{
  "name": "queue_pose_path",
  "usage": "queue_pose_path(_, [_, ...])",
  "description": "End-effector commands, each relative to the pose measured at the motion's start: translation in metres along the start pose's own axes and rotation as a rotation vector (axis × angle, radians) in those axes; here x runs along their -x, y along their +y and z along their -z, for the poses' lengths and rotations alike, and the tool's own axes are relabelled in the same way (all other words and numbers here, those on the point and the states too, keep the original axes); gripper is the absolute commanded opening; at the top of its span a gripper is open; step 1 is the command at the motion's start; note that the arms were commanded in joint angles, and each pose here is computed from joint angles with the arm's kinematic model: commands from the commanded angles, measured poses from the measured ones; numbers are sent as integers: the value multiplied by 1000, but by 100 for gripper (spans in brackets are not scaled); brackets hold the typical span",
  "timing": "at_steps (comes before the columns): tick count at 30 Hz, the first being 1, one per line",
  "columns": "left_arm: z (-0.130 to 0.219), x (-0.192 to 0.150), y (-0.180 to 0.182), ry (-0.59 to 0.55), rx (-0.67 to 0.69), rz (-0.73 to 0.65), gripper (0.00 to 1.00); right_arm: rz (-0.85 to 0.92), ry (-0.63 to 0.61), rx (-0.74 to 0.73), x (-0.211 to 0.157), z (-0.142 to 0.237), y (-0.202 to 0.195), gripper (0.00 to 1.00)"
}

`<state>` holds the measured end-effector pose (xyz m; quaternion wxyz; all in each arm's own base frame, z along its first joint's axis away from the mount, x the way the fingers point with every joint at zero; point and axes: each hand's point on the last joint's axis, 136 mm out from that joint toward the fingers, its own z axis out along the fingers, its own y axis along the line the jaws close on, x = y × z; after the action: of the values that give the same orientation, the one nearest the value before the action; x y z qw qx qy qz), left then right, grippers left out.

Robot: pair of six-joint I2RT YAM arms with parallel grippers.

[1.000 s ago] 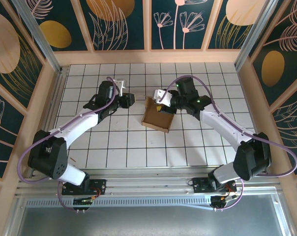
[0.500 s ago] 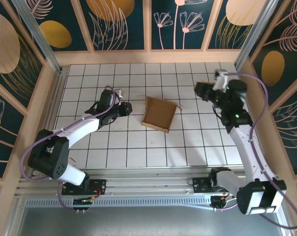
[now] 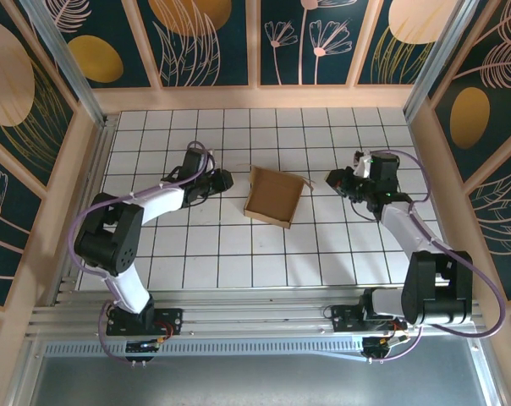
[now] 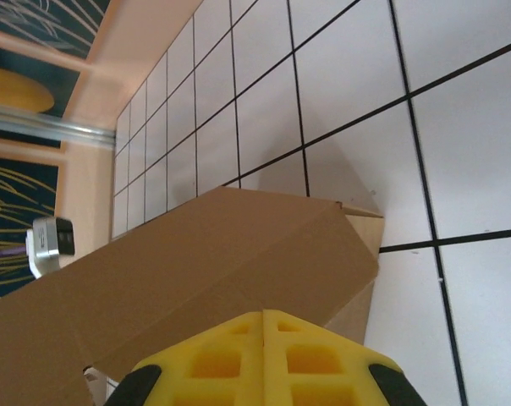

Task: Fold the paper box

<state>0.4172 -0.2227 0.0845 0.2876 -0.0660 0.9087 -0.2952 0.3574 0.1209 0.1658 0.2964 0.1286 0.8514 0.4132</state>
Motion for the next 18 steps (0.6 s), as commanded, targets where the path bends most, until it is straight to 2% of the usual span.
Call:
queue_pose_path(1, [-7,16,-22,-20,-98,20,29,44,13,36,-6,-12,10,4])
queue_pose_path(5, [-14,12,-33,8,-176,29,29,34,19,29,-14,-19,10,4])
queue_pose_path(8, [-18,3,-47,47,-261,15,29,17,0,-20,-16,-19,-3,4])
queue_pose_path(11, [-23,-8,-55,82,-280,-11,28,0,-21,-73,-17,-18,-18,5])
queue_pose_path(18, [-29,-24,-64,121,-315,-20,26,-8,42,-8,-35,-32,-6,5])
